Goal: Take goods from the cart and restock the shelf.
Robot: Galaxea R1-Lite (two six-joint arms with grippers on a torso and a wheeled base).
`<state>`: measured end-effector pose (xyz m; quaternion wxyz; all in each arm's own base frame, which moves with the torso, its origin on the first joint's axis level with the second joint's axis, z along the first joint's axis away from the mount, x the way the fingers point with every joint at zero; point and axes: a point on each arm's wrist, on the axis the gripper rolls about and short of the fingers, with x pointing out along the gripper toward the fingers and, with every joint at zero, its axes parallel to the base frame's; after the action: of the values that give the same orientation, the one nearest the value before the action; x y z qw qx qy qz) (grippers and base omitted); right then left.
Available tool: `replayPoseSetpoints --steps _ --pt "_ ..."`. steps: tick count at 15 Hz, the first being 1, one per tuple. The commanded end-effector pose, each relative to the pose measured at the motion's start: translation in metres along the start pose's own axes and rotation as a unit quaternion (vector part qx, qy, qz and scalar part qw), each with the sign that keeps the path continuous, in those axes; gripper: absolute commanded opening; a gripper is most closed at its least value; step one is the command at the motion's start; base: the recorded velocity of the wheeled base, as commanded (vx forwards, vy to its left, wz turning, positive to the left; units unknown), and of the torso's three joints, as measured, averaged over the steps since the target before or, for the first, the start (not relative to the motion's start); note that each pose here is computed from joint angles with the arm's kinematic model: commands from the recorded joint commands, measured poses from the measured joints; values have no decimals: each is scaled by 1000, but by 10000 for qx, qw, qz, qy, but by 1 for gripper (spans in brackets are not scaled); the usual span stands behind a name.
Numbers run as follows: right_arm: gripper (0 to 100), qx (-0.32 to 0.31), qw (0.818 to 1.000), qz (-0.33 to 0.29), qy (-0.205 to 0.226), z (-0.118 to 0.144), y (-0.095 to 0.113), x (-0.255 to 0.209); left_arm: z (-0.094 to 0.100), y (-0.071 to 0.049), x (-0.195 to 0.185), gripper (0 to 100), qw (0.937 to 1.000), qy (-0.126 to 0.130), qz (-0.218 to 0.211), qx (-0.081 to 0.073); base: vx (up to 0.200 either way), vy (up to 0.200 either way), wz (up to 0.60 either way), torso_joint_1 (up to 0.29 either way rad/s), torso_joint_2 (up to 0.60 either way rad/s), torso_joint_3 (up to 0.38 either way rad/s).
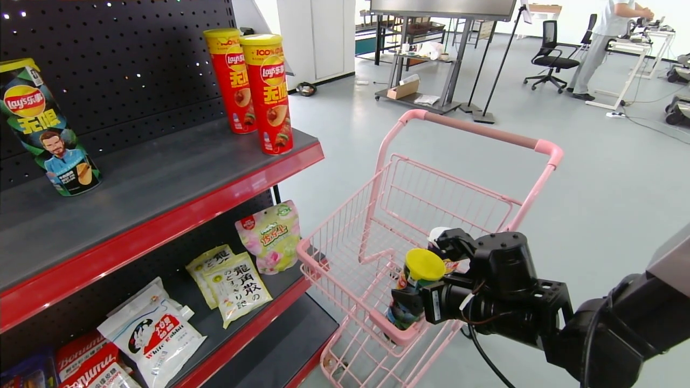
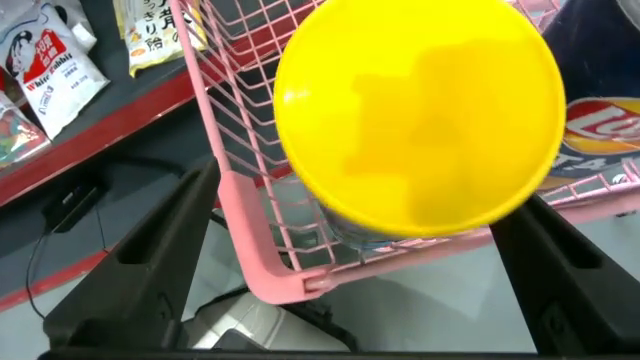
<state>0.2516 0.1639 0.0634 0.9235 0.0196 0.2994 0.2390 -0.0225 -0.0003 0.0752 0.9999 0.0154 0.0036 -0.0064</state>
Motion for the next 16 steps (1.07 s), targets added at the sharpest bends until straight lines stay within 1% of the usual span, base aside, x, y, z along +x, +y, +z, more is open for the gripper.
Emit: replayPoseSetpoints --steps 1,3,6,8,10,14,15,16 --pt "100 2 10000 -7 17 0 0 8 0 0 0 100 10000 1 -5 -1 0 0 0 0 0 0" --pt "100 7 10000 -10 1 2 0 13 0 0 0 100 10000 1 -5 -1 0 0 0 0 0 0" --pt "100 16 10000 -70 58 -2 -4 20 0 0 0 100 10000 1 -5 -1 0 0 0 0 0 0" --pt "100 9 10000 -78 33 -4 -6 23 0 0 0 100 10000 1 -5 -1 0 0 0 0 0 0" --pt "100 18 9999 -86 -86 -4 -8 28 0 0 0 100 10000 1 -5 -1 0 0 0 0 0 0" --pt "100 14 9999 -81 -77 -5 -8 29 0 0 0 100 10000 1 -5 -1 0 0 0 0 0 0" --pt "0 10 10000 -82 -46 -7 -7 28 0 0 0 100 10000 1 -5 -1 0 0 0 0 0 0" --pt "0 18 10000 -83 -39 -7 -7 29 0 0 0 100 10000 1 -5 -1 0 0 0 0 0 0"
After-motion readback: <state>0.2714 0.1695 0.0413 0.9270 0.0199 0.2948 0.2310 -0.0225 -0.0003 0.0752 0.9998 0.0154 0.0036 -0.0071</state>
